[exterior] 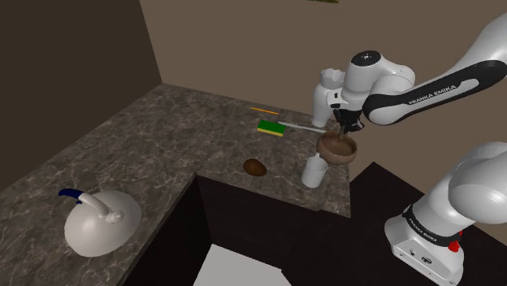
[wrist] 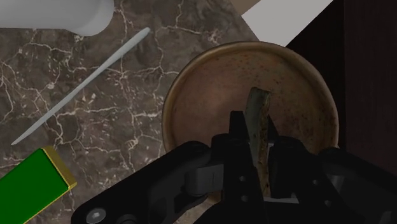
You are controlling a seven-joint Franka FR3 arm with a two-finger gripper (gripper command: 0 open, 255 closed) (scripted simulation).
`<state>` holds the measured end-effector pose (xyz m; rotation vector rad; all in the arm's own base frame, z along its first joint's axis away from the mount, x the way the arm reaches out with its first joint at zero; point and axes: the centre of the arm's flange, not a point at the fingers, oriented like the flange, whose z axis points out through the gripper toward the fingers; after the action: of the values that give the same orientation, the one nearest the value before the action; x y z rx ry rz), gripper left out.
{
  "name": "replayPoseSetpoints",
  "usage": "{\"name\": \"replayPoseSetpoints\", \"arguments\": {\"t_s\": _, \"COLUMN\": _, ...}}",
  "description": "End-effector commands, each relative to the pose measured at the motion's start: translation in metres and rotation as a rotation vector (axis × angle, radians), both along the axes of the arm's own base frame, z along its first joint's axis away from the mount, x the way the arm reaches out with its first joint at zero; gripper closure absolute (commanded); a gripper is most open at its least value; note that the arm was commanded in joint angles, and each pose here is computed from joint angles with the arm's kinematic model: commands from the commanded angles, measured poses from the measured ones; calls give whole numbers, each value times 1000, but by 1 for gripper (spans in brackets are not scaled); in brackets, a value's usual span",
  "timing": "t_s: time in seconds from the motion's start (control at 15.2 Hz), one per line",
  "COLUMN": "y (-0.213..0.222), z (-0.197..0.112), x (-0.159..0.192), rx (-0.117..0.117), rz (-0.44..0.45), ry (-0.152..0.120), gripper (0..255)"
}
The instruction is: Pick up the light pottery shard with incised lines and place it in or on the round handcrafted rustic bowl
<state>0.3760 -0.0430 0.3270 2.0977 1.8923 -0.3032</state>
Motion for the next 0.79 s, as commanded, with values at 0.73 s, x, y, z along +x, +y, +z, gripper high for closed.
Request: {"name": "replayPoseSetpoints", "arguments": {"t_s": 0.73, "y": 18, "z": 47, "x": -2, "rx": 0, "rz": 0, "ry": 0, "gripper": 0}}
